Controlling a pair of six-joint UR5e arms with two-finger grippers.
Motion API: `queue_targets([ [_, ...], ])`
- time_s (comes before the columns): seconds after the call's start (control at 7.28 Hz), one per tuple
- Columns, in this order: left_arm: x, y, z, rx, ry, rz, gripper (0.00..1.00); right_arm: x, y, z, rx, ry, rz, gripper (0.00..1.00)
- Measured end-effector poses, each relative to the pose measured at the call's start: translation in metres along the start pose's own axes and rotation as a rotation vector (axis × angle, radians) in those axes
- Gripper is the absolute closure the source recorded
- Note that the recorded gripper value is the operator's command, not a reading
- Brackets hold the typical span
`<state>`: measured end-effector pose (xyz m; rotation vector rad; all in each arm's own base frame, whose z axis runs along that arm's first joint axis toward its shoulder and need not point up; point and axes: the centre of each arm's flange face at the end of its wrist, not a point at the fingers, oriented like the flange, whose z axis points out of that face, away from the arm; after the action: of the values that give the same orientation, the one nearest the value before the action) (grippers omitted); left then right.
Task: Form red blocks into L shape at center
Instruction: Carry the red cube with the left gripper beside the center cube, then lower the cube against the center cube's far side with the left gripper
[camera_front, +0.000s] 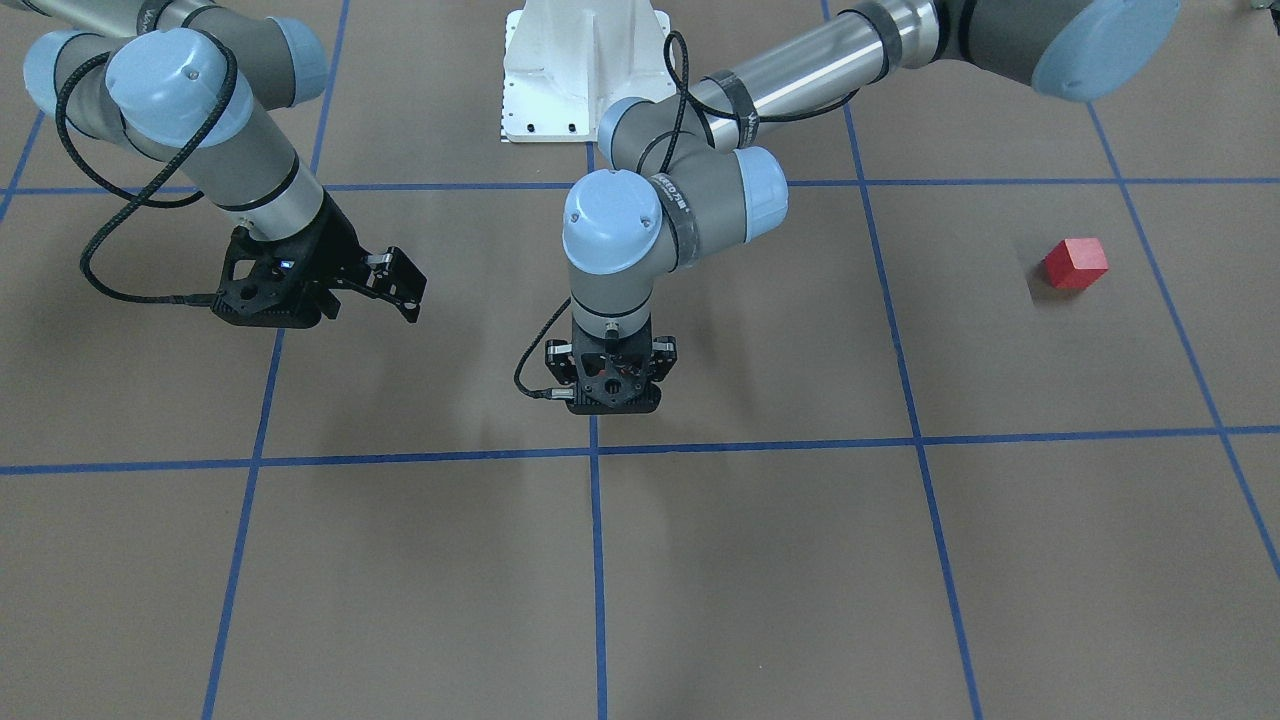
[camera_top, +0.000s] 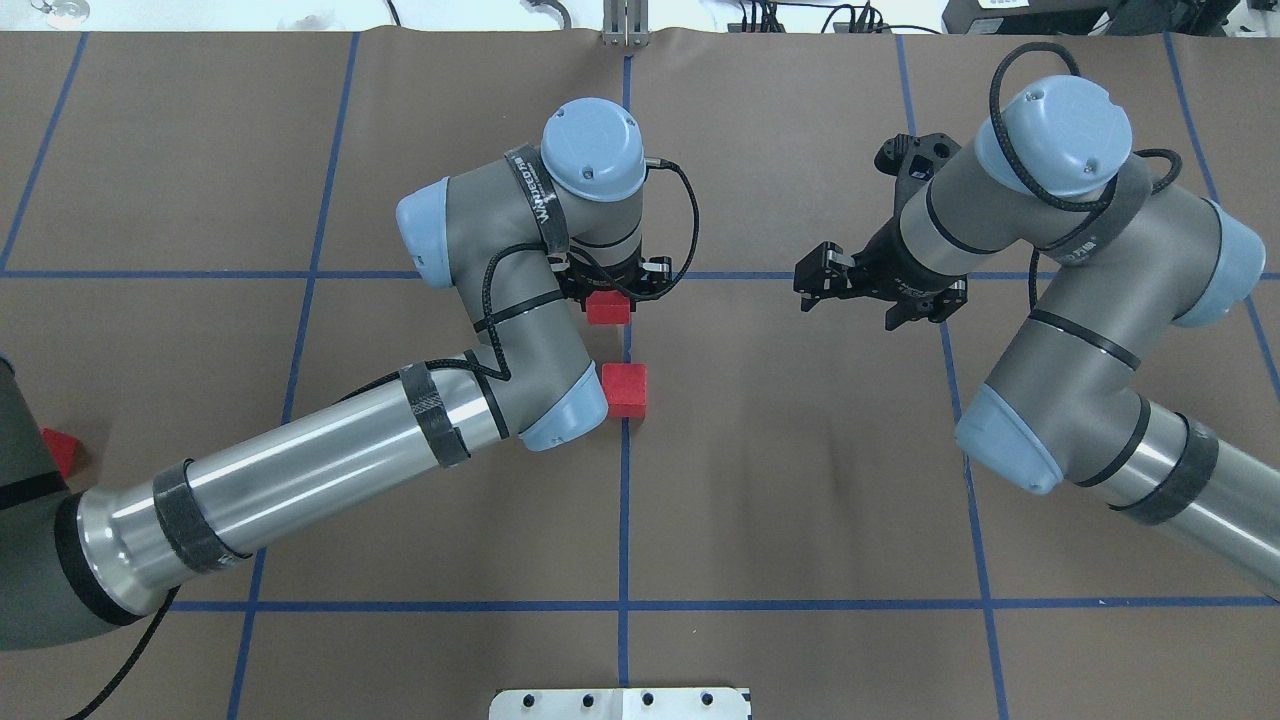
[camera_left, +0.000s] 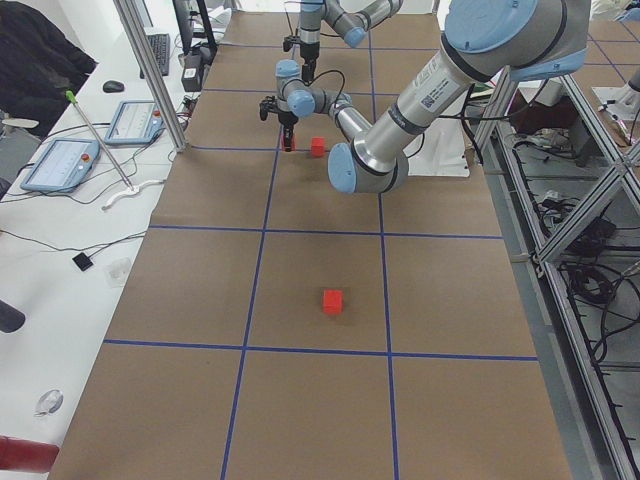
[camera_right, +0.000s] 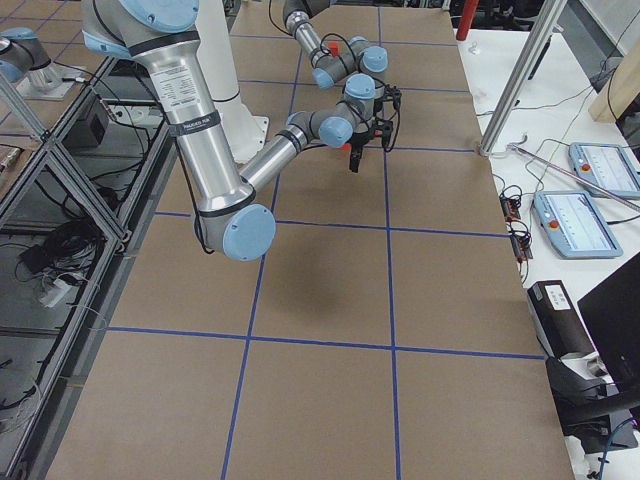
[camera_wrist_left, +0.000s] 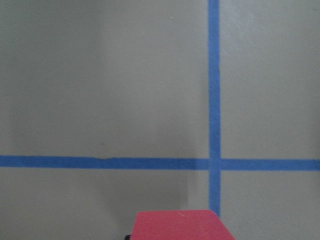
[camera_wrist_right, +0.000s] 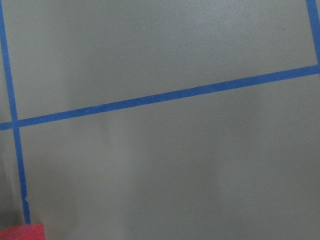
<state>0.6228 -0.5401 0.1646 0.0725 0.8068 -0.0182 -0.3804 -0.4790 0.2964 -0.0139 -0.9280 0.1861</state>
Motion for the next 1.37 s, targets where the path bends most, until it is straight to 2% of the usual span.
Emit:
queue_targets([
  [0.55, 0.012, 0.02, 0.012, -0.022, -0.002, 0.006, 1.0, 0.002, -0.001, 0.003, 0.0, 0.006, 0.003, 0.0],
  [1.37, 0.015, 0.028, 0.02, -0.033, -0.006, -0.002, 1.0, 0.002, -0.001, 0.003, 0.002, 0.009, 0.004, 0.0],
])
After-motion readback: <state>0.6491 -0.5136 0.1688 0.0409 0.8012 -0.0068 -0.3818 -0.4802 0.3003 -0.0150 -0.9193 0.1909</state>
